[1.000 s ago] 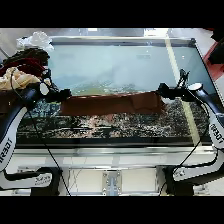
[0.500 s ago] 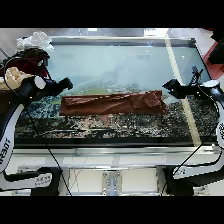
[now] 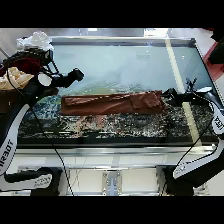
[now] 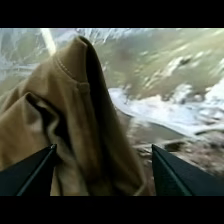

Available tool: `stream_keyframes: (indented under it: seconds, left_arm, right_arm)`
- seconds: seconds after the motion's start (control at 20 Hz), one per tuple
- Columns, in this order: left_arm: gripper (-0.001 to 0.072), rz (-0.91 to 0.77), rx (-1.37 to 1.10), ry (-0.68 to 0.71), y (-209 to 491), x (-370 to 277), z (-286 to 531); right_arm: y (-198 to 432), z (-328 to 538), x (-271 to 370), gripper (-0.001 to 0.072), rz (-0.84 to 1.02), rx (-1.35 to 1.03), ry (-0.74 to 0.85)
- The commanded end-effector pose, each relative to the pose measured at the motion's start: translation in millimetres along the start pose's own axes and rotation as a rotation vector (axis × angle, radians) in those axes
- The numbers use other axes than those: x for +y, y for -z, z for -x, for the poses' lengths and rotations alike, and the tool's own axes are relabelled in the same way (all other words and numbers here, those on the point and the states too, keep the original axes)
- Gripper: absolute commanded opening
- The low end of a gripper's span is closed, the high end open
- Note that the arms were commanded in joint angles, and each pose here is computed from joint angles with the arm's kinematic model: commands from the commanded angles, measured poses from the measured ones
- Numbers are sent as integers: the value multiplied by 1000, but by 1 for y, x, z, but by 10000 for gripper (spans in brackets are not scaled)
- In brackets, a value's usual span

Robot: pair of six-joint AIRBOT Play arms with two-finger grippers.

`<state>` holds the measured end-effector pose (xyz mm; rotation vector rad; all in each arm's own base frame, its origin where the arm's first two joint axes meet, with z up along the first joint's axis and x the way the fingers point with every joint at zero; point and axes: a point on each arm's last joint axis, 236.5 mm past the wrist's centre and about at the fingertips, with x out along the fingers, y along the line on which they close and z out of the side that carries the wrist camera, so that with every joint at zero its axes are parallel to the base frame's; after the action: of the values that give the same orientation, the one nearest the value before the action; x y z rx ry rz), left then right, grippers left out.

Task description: Fold the shirts.

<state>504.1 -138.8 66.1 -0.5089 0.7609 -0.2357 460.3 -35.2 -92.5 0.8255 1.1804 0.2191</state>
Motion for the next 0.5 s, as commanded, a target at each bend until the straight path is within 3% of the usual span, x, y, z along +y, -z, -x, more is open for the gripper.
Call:
stream_keyframes:
  seconds: [0.0, 0.35, 0.4, 0.45]
  left_arm:
    - [715, -6, -12, 20, -1, -8, 0]
    - [701, -14, 2, 36, 5, -18, -2]
    - [682, -17, 6, 40, 7, -21, -3]
    - [593, -18, 8, 42, 8, -22, -3]
  right_arm:
    - [8, -21, 1, 684, -28, 39, -77]
    - [37, -40, 72, 680, 125, 173, -210]
    - [34, -40, 78, 662, 124, 172, -209]
    - [28, -38, 83, 584, 124, 161, -208]
